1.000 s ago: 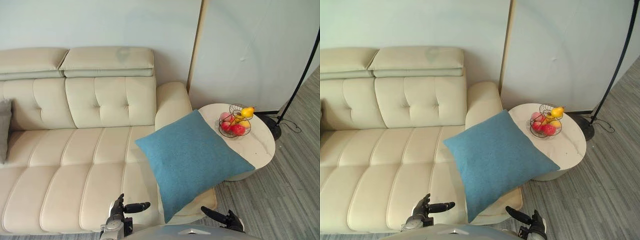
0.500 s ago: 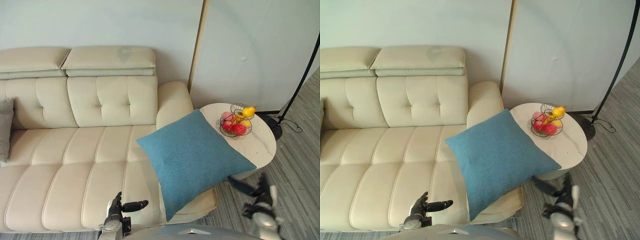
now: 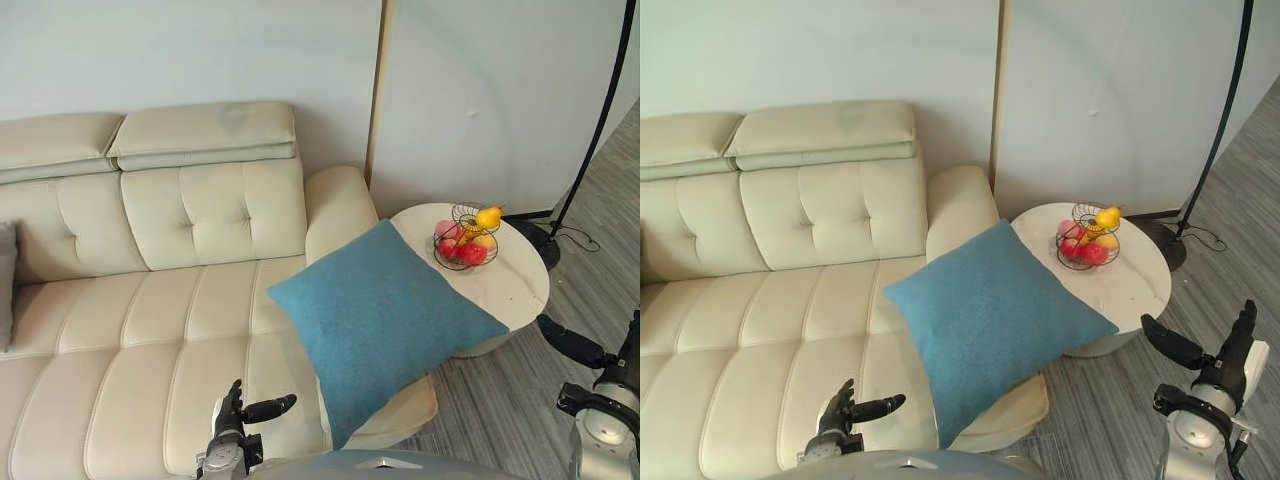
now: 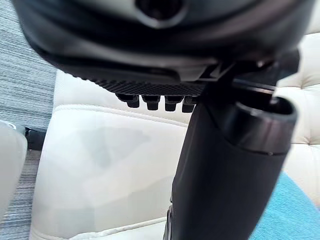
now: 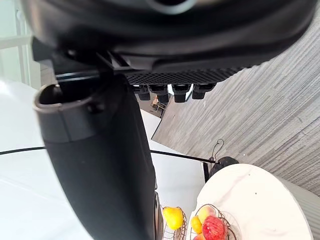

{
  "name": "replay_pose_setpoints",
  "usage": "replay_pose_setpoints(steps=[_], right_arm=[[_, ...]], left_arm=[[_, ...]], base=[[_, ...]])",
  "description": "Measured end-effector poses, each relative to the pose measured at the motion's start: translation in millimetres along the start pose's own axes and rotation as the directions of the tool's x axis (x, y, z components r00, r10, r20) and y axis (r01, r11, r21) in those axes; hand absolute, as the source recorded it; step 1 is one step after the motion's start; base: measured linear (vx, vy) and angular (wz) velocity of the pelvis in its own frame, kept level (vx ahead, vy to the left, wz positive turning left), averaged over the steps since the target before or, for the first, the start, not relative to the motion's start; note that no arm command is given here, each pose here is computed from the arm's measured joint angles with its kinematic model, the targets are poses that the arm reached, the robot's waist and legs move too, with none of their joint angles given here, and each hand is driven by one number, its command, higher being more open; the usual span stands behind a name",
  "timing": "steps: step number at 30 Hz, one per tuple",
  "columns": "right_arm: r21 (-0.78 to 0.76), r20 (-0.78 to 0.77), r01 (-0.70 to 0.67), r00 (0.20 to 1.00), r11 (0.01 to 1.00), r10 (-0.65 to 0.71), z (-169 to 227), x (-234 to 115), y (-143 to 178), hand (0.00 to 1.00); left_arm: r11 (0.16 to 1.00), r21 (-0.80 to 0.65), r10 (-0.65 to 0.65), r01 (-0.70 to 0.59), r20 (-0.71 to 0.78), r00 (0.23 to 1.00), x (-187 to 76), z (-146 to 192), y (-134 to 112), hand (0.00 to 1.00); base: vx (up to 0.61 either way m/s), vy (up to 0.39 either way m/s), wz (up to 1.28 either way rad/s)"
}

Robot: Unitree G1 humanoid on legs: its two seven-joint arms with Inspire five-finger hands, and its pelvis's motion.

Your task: Pick up cushions and gather them together orderly.

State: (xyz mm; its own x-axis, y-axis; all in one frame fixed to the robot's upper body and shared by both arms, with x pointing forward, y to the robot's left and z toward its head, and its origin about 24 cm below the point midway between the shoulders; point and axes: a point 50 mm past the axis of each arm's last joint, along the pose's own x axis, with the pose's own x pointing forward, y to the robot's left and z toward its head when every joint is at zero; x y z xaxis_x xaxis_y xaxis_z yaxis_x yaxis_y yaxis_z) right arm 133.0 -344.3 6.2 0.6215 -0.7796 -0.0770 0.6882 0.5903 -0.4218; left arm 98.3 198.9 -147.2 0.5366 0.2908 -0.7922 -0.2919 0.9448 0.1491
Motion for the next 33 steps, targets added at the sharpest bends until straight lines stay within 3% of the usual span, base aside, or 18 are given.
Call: replay_pose_setpoints(steps=[11,20,23,33], right_arm=[[-0.069,0.056,-0.089,0.994,0.994,0.093,17,26,8,1.0],[-0.101,0.01,-0.271,0.962,0.957,0.273,17,39,49,1.0],[-0.091,-0.003,-0.339,0.94,0.936,0.34,23,44,74,1.0],[0.048,0.072,-0.372,0.927,0.927,0.368,78,65,120,1.0]], left_arm=[[0.995,0.041,-0.096,0.093,0.087,0.992,-1,20,-16,1.0],[0.959,0.142,-0.27,0.245,0.196,0.943,-9,47,-51,1.0],[0.938,0.184,-0.334,0.295,0.24,0.912,-9,66,-68,1.0],[0.906,0.224,-0.422,0.359,0.399,0.815,-11,137,-105,1.0]], base=[[-0.01,0.001,0.04],[0.01,0.009,0.16],[-0.01,0.025,0.11],[-0.08,0.04,0.0]])
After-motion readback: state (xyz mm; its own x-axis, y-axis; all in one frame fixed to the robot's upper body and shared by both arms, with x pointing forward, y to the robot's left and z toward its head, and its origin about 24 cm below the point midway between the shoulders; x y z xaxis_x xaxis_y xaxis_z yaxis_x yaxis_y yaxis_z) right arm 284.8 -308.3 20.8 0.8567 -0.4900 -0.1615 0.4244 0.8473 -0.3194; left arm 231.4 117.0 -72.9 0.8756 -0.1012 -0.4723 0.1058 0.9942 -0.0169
